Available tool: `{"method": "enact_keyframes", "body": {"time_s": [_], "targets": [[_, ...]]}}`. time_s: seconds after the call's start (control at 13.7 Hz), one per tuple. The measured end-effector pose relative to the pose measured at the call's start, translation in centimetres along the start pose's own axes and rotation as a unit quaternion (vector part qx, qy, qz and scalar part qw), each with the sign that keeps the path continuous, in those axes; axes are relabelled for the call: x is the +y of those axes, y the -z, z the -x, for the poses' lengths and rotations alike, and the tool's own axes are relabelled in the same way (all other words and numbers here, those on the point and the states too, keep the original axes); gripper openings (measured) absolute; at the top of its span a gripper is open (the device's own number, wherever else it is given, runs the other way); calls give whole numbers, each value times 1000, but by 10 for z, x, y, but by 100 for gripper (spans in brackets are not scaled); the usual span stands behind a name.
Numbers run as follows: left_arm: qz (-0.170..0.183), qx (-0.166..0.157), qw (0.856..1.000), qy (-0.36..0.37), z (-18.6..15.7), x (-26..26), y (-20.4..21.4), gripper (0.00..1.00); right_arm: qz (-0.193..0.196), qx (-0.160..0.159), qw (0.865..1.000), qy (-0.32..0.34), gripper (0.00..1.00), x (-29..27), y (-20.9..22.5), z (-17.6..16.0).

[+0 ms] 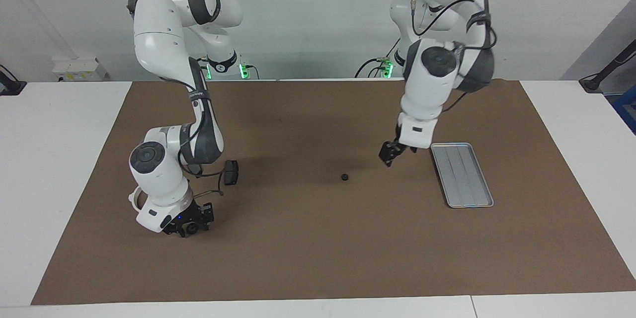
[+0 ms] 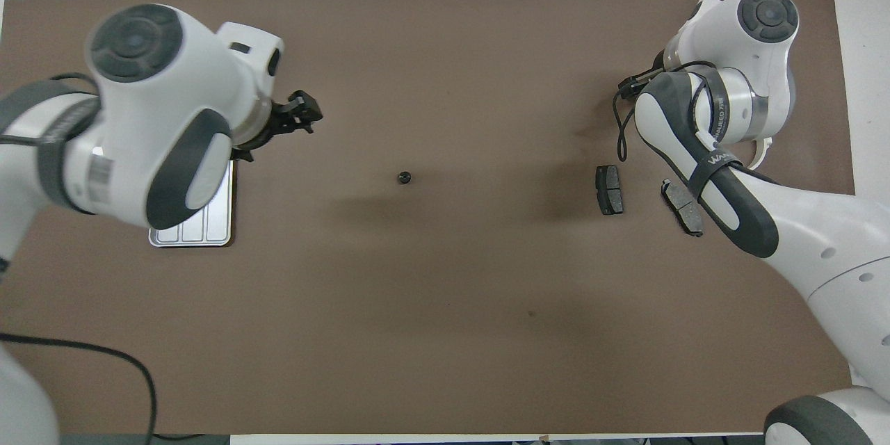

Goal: Place bearing gear from tray to pile

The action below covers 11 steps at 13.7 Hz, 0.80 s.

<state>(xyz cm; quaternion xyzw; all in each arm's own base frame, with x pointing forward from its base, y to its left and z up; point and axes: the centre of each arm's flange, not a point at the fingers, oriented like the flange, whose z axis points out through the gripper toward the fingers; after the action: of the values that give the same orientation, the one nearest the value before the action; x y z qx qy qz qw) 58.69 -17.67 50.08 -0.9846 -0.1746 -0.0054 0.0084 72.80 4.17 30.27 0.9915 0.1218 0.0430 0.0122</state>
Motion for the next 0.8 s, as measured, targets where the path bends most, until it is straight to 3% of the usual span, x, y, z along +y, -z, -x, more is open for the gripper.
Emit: {"method": "enact_keyframes", "body": {"time_s": [0.07,0.15,0.44,0.66,0.8], "targets": [[-5,-7,1000,-14,-5,-34,23,100,0,-8,1000,-20,95,-20,17,-2],[-8,-12,1000,-26,-6,-62,42,100,0,-15,999,-43,100,-46,37,-2],[-18,-37,997,-71,10,-131,92,100,0,-23,983,-184,100,-197,104,6],[-19,-44,995,-87,10,-149,86,100,-24,-35,961,-273,100,-295,111,23],[-13,-32,995,-97,3,-154,82,100,-28,-41,948,-313,100,-339,112,34]]}}
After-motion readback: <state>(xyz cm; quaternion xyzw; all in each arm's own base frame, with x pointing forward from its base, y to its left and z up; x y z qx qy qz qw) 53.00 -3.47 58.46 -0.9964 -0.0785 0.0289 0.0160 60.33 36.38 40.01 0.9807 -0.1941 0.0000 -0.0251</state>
